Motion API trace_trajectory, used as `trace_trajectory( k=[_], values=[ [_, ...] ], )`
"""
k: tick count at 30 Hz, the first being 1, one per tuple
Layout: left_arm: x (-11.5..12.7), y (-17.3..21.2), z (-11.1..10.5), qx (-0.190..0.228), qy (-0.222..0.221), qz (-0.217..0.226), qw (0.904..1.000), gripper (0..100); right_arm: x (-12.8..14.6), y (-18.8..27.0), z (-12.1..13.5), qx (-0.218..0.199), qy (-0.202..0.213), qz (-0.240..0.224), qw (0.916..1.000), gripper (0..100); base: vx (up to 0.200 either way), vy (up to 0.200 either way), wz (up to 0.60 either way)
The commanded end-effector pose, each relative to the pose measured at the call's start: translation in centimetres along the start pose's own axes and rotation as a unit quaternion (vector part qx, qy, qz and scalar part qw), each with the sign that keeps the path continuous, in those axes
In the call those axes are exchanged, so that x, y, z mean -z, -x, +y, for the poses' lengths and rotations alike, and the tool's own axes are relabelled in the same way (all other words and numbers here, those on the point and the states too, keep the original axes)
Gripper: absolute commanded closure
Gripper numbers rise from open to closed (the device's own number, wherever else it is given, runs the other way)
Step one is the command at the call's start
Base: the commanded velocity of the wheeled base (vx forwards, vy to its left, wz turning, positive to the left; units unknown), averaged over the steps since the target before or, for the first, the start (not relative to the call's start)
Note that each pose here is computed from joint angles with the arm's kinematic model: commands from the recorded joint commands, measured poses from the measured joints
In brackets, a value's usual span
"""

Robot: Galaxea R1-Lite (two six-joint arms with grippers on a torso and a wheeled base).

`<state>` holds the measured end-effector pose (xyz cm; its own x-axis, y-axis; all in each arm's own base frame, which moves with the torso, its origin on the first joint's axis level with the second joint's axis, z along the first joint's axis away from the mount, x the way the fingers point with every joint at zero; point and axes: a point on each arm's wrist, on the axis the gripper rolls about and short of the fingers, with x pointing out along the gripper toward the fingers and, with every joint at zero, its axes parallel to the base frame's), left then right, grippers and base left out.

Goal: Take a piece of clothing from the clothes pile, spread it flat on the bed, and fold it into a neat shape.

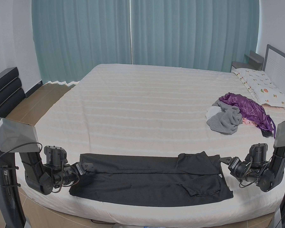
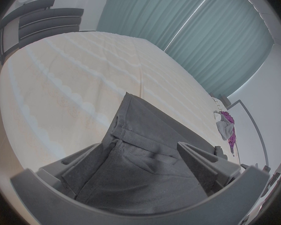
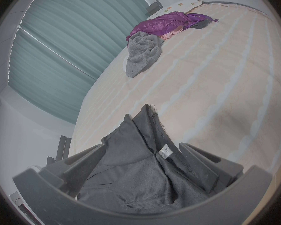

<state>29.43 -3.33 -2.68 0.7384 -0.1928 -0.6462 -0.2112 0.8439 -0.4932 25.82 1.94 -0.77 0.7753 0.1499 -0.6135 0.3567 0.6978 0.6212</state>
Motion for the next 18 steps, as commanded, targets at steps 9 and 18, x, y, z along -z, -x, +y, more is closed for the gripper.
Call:
trace_trajectory(
  k=[9, 18],
  values=[
    [0.7, -1.0, 0.5, -0.01, -0.019, 0.015, 0.9997, 100, 0.4, -0.3, -0.2, 0.005, 0.002, 0.009, 0.9999, 0, 0.0, 0.0, 0.0],
    [0.3, -0.5, 1.6, -0.028, -0.007, 0.008, 0.9995, 100, 0.9, -1.0, -0.3, 0.006, 0.008, 0.017, 0.9998, 0, 0.0, 0.0, 0.0]
  ],
)
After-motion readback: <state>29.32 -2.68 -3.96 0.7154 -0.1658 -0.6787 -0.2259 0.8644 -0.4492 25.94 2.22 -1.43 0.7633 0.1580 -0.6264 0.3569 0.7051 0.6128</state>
